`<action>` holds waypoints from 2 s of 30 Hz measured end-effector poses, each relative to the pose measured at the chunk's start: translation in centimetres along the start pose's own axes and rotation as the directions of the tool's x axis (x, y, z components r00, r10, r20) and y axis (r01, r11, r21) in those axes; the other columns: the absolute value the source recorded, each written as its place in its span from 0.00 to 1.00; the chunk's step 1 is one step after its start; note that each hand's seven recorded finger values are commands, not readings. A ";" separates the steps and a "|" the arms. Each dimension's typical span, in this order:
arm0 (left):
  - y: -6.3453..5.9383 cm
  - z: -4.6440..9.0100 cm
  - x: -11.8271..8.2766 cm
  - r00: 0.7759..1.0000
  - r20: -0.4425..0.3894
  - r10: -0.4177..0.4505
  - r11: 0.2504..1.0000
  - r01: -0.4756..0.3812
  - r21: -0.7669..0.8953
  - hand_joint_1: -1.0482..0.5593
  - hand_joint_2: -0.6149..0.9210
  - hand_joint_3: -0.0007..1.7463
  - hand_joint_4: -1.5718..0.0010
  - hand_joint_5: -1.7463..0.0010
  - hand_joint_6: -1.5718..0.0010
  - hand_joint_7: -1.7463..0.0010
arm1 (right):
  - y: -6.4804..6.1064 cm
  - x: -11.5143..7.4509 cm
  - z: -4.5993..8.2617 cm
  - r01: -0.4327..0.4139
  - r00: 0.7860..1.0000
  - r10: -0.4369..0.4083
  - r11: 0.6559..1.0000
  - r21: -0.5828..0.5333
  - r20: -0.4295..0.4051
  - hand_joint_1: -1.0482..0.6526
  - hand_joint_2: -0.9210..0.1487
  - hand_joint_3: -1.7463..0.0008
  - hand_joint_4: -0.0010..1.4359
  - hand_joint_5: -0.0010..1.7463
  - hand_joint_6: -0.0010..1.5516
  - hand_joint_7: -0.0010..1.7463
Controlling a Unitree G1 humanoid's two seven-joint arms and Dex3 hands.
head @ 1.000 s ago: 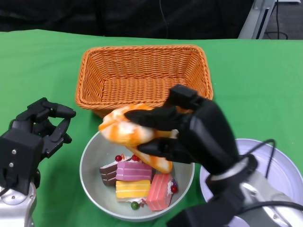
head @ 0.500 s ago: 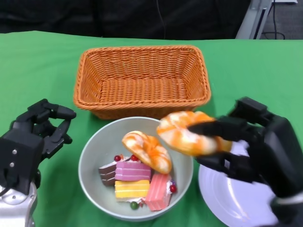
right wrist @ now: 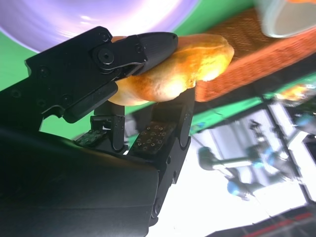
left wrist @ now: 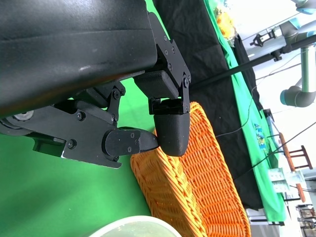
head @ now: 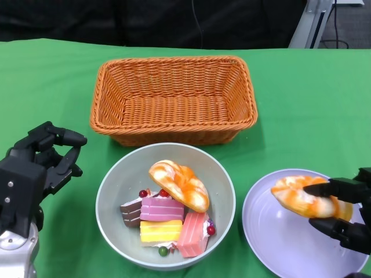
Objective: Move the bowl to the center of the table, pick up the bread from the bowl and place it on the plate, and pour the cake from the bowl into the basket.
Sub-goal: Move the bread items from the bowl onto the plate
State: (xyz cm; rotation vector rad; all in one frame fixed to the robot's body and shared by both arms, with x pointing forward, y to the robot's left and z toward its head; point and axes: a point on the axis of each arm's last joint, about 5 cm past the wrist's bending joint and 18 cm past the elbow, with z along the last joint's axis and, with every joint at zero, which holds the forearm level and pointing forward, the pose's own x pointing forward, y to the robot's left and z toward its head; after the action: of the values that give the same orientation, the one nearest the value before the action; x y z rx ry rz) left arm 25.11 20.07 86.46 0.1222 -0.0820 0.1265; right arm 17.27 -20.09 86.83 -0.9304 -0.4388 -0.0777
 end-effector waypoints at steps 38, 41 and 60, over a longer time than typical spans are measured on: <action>-0.1 0.3 -0.1 1.000 0.029 -0.010 1.000 0.010 0.002 0.59 1.00 0.22 0.49 0.19 0.51 0.35 | 2.2 1.8 2.9 -0.520 0.851 0.442 0.784 -0.339 -0.283 0.27 0.00 0.95 0.29 0.00 0.24 0.00; -0.1 0.1 -0.1 1.000 0.018 -0.015 1.000 0.015 0.003 0.59 1.00 0.22 0.49 0.19 0.51 0.35 | 0.8 1.6 4.7 -0.602 0.792 0.520 0.755 -0.260 -0.320 0.25 0.00 0.96 0.22 0.00 0.17 0.00; -0.2 -0.2 -0.2 1.000 0.001 -0.025 1.000 0.025 0.007 0.58 1.00 0.23 0.49 0.19 0.51 0.34 | -7.9 3.2 10.1 -0.581 0.794 0.549 0.811 -0.061 -0.263 0.18 0.00 0.90 0.20 0.00 0.21 0.02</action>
State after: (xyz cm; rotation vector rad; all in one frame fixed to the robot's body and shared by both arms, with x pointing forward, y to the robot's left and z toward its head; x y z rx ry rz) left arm 24.94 19.82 86.26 0.1307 -0.0810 0.1021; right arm 14.82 -16.44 99.32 -1.1448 0.0838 0.3366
